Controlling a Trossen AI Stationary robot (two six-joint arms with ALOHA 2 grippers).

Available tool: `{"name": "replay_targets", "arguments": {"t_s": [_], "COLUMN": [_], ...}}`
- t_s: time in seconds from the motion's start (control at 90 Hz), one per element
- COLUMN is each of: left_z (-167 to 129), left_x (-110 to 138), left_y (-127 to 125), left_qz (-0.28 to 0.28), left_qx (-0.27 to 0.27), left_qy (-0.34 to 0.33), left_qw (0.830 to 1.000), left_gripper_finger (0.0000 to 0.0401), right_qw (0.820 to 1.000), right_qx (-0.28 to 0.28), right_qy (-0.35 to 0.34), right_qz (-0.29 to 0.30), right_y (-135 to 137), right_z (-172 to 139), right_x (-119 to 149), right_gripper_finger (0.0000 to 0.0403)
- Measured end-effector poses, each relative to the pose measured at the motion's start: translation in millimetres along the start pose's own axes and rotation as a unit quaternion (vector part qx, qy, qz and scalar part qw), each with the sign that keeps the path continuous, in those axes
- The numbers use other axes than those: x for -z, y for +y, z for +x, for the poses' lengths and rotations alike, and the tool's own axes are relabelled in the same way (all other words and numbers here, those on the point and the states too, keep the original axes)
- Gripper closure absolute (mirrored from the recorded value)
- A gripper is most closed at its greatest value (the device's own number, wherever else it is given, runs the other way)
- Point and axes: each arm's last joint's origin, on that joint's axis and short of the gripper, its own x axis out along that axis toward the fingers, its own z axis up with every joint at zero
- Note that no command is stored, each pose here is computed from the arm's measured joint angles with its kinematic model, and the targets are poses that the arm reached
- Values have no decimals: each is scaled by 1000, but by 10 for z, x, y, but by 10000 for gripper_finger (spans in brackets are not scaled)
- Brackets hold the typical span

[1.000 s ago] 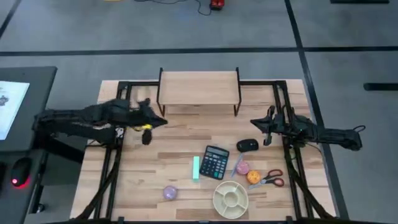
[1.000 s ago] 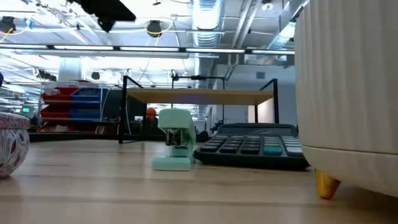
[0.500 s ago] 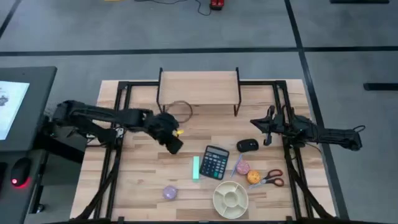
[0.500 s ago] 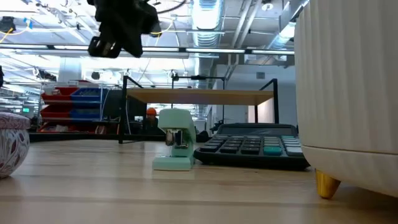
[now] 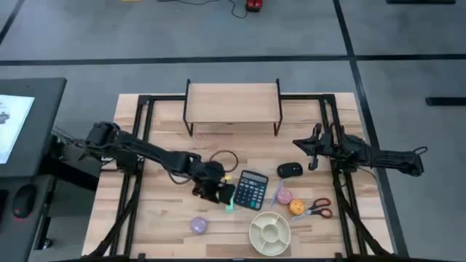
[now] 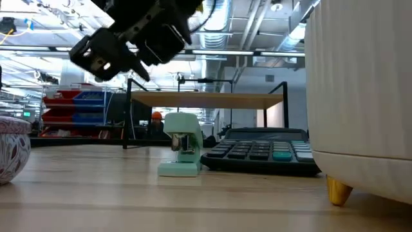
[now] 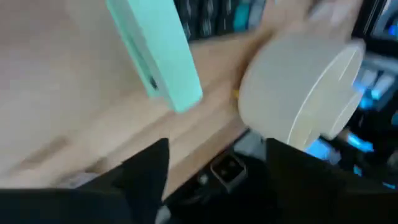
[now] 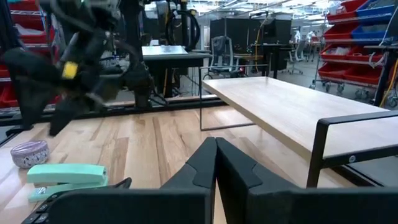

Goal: Stock shelves
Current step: Put the light blue stapler on the shelf

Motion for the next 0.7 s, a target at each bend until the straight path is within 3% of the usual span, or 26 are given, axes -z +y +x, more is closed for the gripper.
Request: {"name": "replay_targets", "arguments": {"t_s": [0.133, 0.267, 0.7], "left_z": [147, 277, 600], "left_x": [-33, -16, -178], "left_y": [11, -17, -181], "left_qz": [-10, -10, -18], "left_qx": [-19, -79, -202], "left_qy": [8, 7, -74], "left_qw": [1000, 997, 976], "left_gripper_finger": [135, 137, 138], "right_qw": [1000, 1000, 1000], "right_qx": [0, 0, 0], "right_qy": [0, 0, 0], "right_qz": [0, 0, 0], "right_y": [0, 0, 0], "right_z": [0, 0, 0], "right_x": [0, 0, 0], "right_gripper_finger": [403, 403, 403]}}
